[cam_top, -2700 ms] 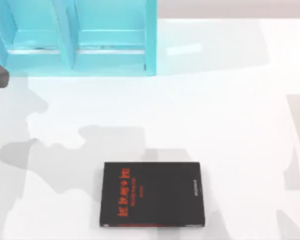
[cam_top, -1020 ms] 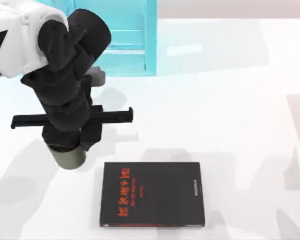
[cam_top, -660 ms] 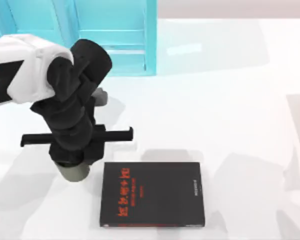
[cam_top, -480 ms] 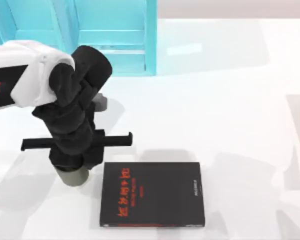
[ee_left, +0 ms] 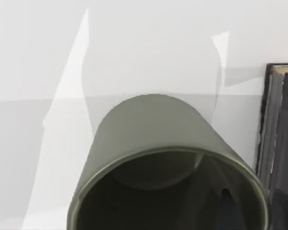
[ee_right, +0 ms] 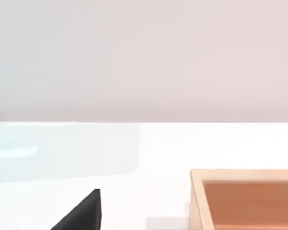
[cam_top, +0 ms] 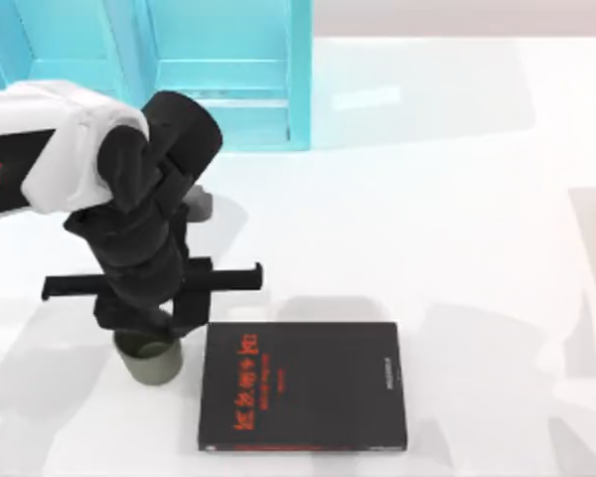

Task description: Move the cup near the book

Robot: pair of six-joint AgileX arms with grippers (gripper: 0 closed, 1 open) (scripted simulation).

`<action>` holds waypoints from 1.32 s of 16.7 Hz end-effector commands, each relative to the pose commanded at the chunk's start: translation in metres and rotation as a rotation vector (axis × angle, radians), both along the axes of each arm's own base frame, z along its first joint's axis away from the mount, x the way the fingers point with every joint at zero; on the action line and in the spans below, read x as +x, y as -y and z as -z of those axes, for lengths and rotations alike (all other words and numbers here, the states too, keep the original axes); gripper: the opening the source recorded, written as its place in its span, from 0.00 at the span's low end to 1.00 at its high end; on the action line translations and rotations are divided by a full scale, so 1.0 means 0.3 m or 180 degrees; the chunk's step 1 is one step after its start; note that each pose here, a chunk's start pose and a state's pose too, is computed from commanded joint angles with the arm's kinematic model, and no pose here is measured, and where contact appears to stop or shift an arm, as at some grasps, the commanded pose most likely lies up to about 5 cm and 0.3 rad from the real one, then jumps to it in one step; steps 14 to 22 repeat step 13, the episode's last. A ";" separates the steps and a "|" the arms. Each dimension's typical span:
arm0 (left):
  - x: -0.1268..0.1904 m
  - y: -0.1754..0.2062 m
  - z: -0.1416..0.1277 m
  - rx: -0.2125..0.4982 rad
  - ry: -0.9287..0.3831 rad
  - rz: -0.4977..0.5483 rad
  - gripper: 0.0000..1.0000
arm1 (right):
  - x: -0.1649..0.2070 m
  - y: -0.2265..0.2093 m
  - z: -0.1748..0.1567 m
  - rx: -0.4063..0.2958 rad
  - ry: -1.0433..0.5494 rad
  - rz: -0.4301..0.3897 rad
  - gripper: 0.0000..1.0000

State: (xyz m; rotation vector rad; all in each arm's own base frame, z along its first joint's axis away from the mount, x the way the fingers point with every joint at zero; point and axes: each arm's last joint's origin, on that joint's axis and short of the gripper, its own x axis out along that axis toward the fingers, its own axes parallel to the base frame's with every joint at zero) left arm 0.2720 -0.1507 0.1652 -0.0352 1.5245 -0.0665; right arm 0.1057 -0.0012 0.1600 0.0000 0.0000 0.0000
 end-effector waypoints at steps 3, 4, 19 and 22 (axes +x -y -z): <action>0.000 0.000 0.000 0.0000 0.0000 0.0000 0.68 | 0.000 0.000 0.000 0.0000 0.0000 0.0000 1.00; 0.000 0.000 0.000 0.0000 0.0000 0.0000 0.75 | 0.000 0.000 0.000 0.0000 0.0000 0.0000 1.00; 0.000 0.000 0.000 0.0000 0.0000 0.0000 1.00 | 0.000 0.000 0.000 0.0000 0.0000 0.0000 1.00; 0.000 0.000 0.000 0.0000 0.0000 0.0000 1.00 | 0.000 0.000 0.000 0.0000 0.0000 0.0000 1.00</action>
